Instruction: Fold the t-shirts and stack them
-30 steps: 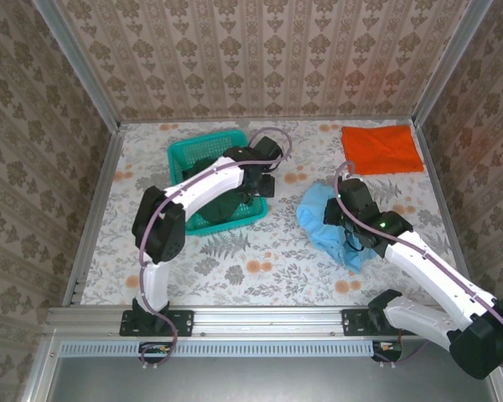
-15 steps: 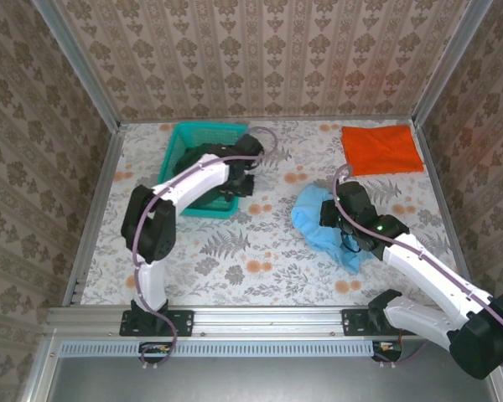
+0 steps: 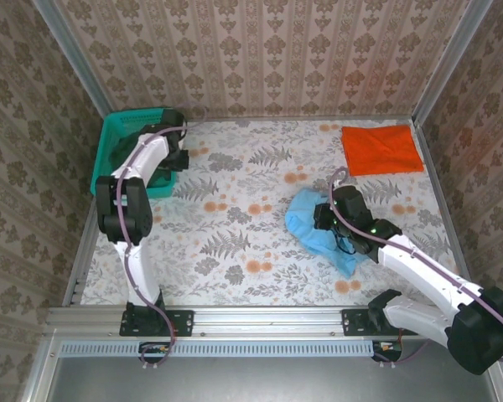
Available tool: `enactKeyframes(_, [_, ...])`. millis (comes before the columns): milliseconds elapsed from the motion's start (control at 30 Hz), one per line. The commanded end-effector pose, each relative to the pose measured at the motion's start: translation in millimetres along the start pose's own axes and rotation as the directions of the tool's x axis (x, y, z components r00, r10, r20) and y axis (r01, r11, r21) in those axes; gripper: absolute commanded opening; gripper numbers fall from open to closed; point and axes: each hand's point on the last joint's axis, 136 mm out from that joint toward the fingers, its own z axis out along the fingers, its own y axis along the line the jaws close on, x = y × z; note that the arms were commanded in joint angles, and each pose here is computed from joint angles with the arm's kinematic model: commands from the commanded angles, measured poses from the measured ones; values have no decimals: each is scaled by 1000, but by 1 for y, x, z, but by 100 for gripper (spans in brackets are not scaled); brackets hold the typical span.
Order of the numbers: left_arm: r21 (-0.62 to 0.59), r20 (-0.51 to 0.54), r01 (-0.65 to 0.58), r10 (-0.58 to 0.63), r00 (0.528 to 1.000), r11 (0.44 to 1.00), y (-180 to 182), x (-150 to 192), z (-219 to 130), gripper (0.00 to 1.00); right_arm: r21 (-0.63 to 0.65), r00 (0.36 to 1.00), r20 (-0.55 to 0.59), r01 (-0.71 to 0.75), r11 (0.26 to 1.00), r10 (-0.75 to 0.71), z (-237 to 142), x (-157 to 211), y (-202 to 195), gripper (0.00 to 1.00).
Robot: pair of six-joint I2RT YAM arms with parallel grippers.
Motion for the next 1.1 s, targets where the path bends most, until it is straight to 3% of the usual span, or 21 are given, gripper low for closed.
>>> enactKeyframes(0, [-26,-41,-111,110,993,994,12,-2,22,0,-46,999,49,6,999,-4,-3,-9,7,0])
enactKeyframes(100, [-96,-65,-127,121,991,987,38,-1,29,0,-55,998,64,8,998,-4,-5,-10,8,0])
enactKeyframes(233, [-88,-89,-69,61,994,994,61,7,29,0,-56,997,79,9,998,-5,-7,-11,7,0])
enactKeyframes(600, [-119,-90,-102,92,992,988,73,6,32,0,-60,997,81,14,998,-9,-7,-11,8,0])
enactKeyframes(800, [-222,-80,-74,57,995,972,94,-3,27,21,-51,997,78,17,999,-13,-5,-11,6,0])
enactKeyframes(933, [-208,-48,-55,45,998,977,92,-13,9,44,-54,998,67,18,998,-14,-4,-11,8,0])
enactKeyframes(1067, [-181,43,-51,60,997,982,69,-30,-37,69,-58,998,60,9,998,-5,-9,-18,14,0])
